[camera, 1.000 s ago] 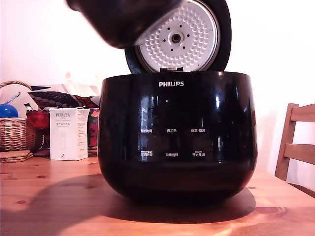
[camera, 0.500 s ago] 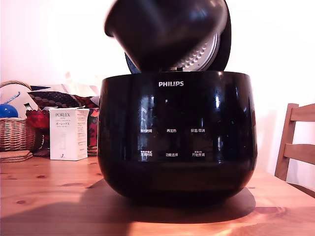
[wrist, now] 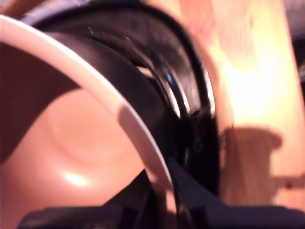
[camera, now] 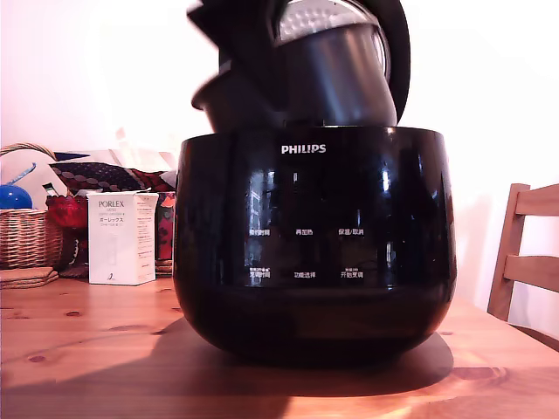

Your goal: Place the pot you are holding inside the rice cooker

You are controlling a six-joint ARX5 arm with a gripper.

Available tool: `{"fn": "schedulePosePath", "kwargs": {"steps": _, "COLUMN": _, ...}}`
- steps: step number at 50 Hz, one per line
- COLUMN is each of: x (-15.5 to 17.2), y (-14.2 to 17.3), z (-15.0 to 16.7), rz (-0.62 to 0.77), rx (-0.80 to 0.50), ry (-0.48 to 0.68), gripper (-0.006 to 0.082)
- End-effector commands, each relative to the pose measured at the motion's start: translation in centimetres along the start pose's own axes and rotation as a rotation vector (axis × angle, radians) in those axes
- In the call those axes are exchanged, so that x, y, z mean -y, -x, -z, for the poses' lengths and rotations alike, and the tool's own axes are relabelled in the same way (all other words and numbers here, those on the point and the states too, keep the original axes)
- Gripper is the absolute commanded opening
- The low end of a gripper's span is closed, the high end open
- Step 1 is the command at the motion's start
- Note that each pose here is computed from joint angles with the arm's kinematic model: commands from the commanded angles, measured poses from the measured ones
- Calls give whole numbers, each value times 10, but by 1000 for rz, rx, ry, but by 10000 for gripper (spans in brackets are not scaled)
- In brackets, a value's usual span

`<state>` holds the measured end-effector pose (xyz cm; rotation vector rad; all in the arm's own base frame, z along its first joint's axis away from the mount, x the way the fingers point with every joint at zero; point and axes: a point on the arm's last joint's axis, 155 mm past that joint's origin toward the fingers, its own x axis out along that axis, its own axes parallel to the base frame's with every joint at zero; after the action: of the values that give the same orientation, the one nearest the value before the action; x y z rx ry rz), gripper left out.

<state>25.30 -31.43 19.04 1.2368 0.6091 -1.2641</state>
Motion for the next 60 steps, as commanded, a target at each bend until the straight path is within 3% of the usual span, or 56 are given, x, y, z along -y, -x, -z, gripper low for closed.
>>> {"fn": "schedulePosePath", "kwargs": {"steps": 1, "x": -6, "y": 9, "z": -4, "rz": -29, "rx": 7, "ry": -48, "gripper": -22}}
{"fn": "schedulePosePath", "kwargs": {"steps": 9, "x": -7, "y": 9, "z": -4, "rz": -41, "rx": -3, "ry": -128, "gripper": -22}}
{"fn": "schedulePosePath", "kwargs": {"steps": 33, "x": -6, "y": 9, "z": -4, "rz": -38, "rx": -6, "ry": -125, "gripper": -21}}
{"fn": "schedulePosePath", "kwargs": {"steps": 54, "x": -1, "y": 8, "z": -2, "rz": -21, "rx": -15, "ry": -125, "gripper": 31}}
{"fn": "schedulePosePath", "kwargs": {"steps": 60, "x": 2, "y": 8, "z": -2, "rz": -6, "rx": -12, "ry": -125, "gripper": 89}}
